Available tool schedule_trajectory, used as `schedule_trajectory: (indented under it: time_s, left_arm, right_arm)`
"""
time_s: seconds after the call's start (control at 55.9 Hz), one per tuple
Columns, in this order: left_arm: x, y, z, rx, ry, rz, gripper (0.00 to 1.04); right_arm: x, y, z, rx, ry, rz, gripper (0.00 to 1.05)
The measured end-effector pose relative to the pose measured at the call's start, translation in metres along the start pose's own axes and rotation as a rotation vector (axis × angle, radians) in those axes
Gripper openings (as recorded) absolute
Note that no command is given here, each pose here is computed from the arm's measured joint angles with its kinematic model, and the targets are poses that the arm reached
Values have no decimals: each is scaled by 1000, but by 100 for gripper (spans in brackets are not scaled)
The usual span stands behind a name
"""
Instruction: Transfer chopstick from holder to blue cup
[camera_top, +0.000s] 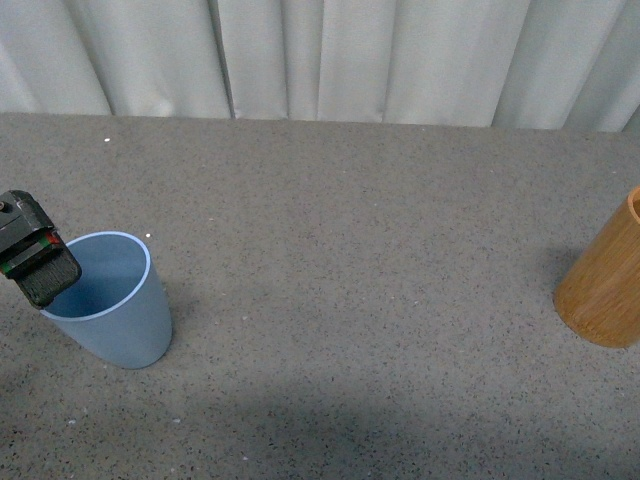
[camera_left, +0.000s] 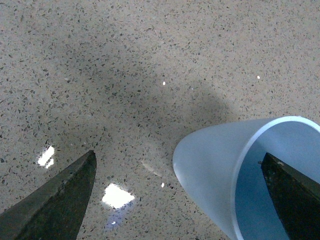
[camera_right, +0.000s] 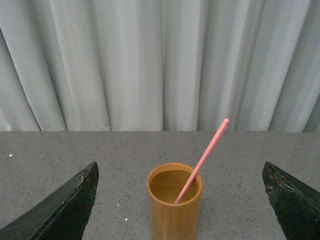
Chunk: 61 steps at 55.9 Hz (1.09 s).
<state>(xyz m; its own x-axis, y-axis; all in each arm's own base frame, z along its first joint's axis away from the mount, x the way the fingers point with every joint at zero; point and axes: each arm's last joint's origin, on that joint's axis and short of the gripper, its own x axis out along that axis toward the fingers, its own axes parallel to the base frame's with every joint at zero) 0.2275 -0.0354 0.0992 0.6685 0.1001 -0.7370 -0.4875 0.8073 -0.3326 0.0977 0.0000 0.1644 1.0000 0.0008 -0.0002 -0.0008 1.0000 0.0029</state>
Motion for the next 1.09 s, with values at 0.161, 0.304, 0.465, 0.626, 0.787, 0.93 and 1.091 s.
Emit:
schedule_trajectory:
  time_s: [0.161, 0.304, 0.465, 0.626, 0.787, 0.93, 1.091]
  left_arm:
    - [1, -3, -5, 15, 20, -23, 65]
    - [2, -5, -7, 21, 25, -33, 41]
    - [2, -6, -7, 22, 33, -51, 9]
    - [-2, -10, -4, 40, 20, -83, 4]
    - [-4, -23, 0, 80, -2, -124, 4]
    - [1, -45, 1, 142, -6, -164, 4]
    - [8, -59, -2, 187, 3, -179, 4]
  right_arm:
    - [0, 0, 0, 0, 0, 0, 95]
    - [0, 0, 0, 0, 0, 0, 95]
    - [0, 0, 0, 0, 0, 0, 95]
    - [0, 0, 0, 0, 0, 0, 95]
    - [0, 0, 0, 0, 0, 0, 95]
    - [0, 0, 0, 0, 0, 0, 95]
    - [0, 0, 0, 0, 0, 0, 95]
